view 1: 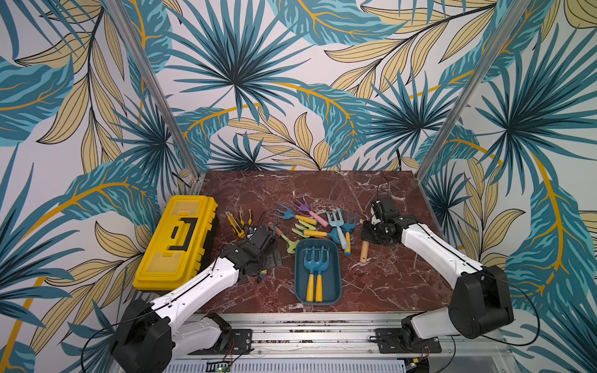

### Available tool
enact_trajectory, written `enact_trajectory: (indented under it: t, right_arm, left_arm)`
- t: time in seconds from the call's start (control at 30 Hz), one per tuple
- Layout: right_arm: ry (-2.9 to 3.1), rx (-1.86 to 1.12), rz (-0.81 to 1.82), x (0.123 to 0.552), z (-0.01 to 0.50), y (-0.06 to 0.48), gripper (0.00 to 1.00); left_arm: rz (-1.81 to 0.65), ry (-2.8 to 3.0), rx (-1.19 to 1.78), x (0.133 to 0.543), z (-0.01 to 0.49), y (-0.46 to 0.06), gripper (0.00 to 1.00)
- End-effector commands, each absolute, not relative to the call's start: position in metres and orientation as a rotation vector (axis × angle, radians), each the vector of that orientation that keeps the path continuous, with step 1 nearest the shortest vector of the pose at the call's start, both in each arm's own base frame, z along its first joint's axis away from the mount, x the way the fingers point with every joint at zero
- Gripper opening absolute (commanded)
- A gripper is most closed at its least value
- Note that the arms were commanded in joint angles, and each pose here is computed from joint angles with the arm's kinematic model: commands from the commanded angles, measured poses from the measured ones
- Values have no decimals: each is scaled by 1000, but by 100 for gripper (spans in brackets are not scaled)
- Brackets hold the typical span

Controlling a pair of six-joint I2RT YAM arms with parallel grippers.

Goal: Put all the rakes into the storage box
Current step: Pick up the rake at the center of the board, then place the rake in the storage box.

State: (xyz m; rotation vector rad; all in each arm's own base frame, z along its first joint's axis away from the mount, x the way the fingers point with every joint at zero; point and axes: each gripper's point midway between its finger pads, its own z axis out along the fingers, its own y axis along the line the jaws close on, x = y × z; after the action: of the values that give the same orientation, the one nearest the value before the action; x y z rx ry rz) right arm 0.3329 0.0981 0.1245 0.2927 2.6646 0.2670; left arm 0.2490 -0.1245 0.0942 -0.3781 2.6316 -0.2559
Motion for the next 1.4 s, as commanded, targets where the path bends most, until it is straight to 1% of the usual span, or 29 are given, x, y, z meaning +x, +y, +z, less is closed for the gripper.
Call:
enact_trajectory:
  t: [0.0,0.27,0.4,0.57,0.67,0.87,1.0,1.07,1.2,1.23,1.3,1.33,1.37]
  right_arm:
    - [2737,244,285,298,124,114,4]
    - [2747,57,465,254,153,175,4]
    - [2782,0,548,235,151,203,4]
    - [2807,-37,593,227,144,231,4]
    - [2815,-52,594,227,139,247,4]
    - [2851,-100,515,227,120,272,4]
    - [2875,-79,435,230,102,270,4]
    - [2884,-71,400,231,94,268,4]
    - [2904,-56,331,233,80,263,5]
    - [2906,-53,308,234,77,261,9]
    - [2911,-49,281,233,72,258,25]
    - [2914,-48,278,234,71,258,29]
    - [2910,-49,279,234,72,258,36]
  left_arm:
    - [-302,2596,-407,255,91,-117,100]
    - [-322,2607,-438,258,77,-107,100]
    - [-313,2602,-454,260,72,-101,100]
    - [-304,2619,-457,261,63,-100,98]
    - [-317,2660,-433,260,58,-105,94]
    - [-285,2715,-419,262,44,-106,81]
    - [-275,2726,-417,264,37,-107,73]
    - [-268,2733,-417,264,34,-107,72]
    - [-256,2738,-417,267,32,-107,66]
    - [-253,2739,-414,269,31,-107,66]
    - [-252,2747,-408,270,29,-109,64]
    - [-248,2752,-408,270,28,-109,62]
    - [-246,2757,-406,271,27,-110,61]
